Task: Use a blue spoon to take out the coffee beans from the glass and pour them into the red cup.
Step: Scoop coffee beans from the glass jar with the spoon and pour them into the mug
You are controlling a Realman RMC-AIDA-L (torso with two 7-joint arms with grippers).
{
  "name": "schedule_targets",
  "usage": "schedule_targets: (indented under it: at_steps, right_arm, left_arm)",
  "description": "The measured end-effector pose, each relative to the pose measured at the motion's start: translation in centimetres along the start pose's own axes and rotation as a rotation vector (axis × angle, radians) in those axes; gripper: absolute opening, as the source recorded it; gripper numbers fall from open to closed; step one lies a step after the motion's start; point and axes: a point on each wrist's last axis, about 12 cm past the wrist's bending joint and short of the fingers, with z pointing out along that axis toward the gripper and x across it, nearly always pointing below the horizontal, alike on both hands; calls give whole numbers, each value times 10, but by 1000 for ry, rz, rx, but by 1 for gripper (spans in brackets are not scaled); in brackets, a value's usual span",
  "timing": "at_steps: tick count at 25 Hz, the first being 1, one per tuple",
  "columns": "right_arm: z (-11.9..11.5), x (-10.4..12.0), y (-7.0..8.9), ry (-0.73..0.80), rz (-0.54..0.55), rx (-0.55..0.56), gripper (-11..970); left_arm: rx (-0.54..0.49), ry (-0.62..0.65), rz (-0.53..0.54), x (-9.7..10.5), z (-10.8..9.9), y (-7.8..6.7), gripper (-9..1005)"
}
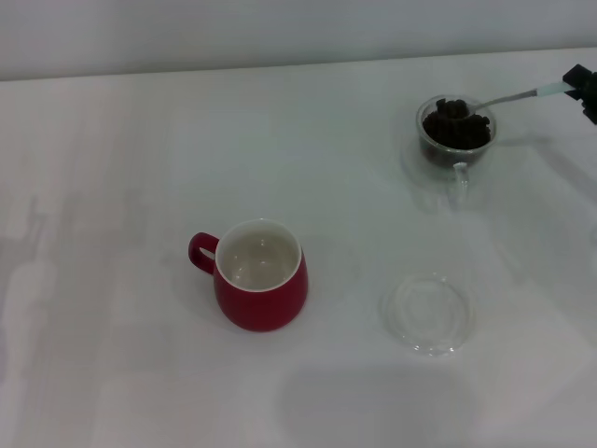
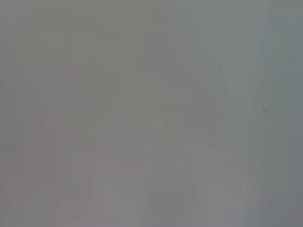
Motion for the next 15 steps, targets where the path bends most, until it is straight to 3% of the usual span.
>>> schedule_targets:
  at_steps: [15]
  right_arm:
    - [2, 31, 2, 83, 9, -109, 215]
  left_arm:
    - [7, -8, 12, -2, 4, 0, 799]
